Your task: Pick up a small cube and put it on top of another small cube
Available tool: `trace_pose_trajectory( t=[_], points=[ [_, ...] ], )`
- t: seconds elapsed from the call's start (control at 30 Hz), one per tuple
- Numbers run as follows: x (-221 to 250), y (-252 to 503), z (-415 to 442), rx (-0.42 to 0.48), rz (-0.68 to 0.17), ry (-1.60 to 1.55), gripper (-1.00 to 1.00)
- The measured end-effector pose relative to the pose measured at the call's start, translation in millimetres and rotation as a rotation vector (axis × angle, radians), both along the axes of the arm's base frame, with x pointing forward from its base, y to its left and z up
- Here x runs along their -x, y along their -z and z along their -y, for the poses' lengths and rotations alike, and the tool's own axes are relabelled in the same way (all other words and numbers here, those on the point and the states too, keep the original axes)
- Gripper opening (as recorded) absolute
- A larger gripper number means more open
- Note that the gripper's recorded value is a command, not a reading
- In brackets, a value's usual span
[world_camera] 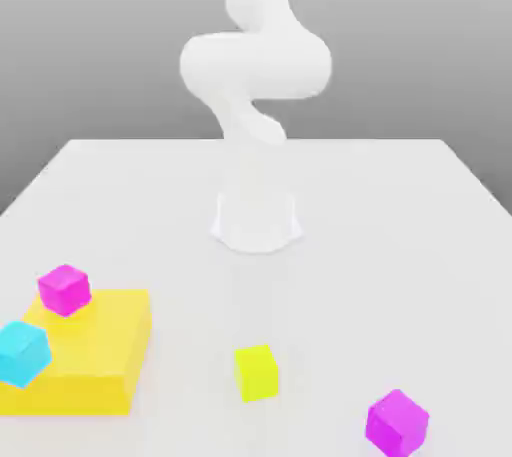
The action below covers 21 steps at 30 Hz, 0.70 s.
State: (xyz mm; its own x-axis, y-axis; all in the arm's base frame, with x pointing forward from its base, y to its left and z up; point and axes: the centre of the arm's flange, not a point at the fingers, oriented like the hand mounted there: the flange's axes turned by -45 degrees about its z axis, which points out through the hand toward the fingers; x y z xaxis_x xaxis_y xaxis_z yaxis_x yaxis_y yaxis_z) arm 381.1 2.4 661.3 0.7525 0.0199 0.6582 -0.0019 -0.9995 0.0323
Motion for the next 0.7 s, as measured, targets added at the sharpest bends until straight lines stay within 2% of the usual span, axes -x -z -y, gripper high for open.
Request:
trace_pose_trajectory(
  t=[0.17, 0.33, 0.5, 0.7],
  points=[
    [-53, 117, 1, 0.073, -0.179, -0.032, 0.0],
    [-71, 233, 5, 0.11, -0.35, -0.083, 0.0],
    [-59, 344, 8, 0.115, -0.516, -0.15, 0.0],
    [-14, 458, 3, 0.077, -0.695, -0.247, 0.0]
  ],
)
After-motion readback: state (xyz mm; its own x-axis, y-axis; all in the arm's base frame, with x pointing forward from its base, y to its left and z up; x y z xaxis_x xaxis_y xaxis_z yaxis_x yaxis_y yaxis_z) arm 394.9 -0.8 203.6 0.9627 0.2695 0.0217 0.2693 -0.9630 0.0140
